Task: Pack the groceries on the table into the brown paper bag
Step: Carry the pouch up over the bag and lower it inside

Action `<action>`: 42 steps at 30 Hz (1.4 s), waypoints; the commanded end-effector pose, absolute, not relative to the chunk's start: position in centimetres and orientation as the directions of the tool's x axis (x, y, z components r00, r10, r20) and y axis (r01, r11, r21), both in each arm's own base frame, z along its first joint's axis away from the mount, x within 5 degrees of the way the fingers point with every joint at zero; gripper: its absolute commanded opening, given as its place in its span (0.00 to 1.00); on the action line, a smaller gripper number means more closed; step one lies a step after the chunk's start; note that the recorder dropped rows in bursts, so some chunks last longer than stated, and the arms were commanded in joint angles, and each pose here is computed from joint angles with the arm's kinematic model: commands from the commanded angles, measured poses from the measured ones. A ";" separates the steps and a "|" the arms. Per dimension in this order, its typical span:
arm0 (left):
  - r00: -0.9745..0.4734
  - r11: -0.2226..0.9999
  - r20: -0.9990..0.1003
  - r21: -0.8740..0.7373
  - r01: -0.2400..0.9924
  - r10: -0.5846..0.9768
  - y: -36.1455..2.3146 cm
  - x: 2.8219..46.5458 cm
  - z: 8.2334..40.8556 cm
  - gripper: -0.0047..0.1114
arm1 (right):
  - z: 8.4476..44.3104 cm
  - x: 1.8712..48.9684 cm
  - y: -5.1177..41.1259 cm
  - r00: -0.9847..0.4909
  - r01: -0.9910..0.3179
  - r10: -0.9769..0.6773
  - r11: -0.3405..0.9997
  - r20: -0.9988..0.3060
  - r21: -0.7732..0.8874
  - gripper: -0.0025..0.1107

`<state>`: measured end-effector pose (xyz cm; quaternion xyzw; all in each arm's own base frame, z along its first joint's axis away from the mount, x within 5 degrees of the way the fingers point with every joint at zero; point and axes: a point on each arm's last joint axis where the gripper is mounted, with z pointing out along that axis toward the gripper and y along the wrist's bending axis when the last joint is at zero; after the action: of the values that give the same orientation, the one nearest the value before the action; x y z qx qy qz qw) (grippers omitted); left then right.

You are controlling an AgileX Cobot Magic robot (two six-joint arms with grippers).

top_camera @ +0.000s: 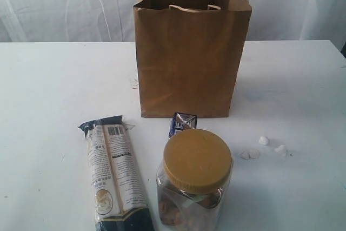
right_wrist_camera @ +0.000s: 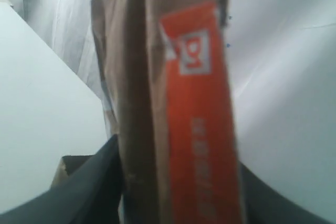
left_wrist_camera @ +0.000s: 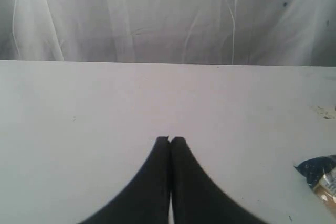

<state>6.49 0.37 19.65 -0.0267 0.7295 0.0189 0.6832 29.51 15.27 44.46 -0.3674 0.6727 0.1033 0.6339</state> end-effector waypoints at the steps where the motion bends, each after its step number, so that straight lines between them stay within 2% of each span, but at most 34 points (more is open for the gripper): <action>1: -0.061 0.999 -0.998 -0.024 -0.029 -0.026 0.1 6.5 19.6 0.04 | 43.7 32.0 15.6 0.098 -0.560 -0.369 0.748 -0.924 -0.358 0.02; 13: -0.061 0.999 -0.998 -0.024 -0.027 -0.026 0.1 6.5 19.6 0.04 | 38.2 36.6 16.7 0.016 -0.544 -0.453 0.744 -0.891 -0.388 0.02; 21: -0.061 1.000 -0.998 -0.024 -0.017 -0.025 0.1 6.5 19.6 0.04 | 37.3 37.1 16.9 -0.003 -0.553 -0.461 0.740 -0.887 -0.382 0.03; 29: -0.061 1.000 -0.998 -0.024 -0.017 -0.025 0.1 6.5 19.6 0.04 | 37.1 37.2 16.8 0.010 -0.550 -0.497 0.722 -0.868 -0.420 0.27; 38: -0.061 1.000 -0.998 -0.024 -0.017 -0.025 0.1 6.5 19.6 0.04 | 36.4 37.6 15.3 -0.017 -0.546 -0.544 0.708 -0.839 -0.449 0.29; 42: -0.061 1.000 -0.998 -0.024 -0.017 -0.025 0.1 6.5 19.6 0.04 | 36.4 37.7 15.0 -0.022 -0.550 -0.557 0.701 -0.830 -0.455 0.36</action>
<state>6.50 0.06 19.65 -0.0097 0.7299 0.0030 0.6835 37.80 15.57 35.37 -0.3978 0.7219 0.0063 0.5662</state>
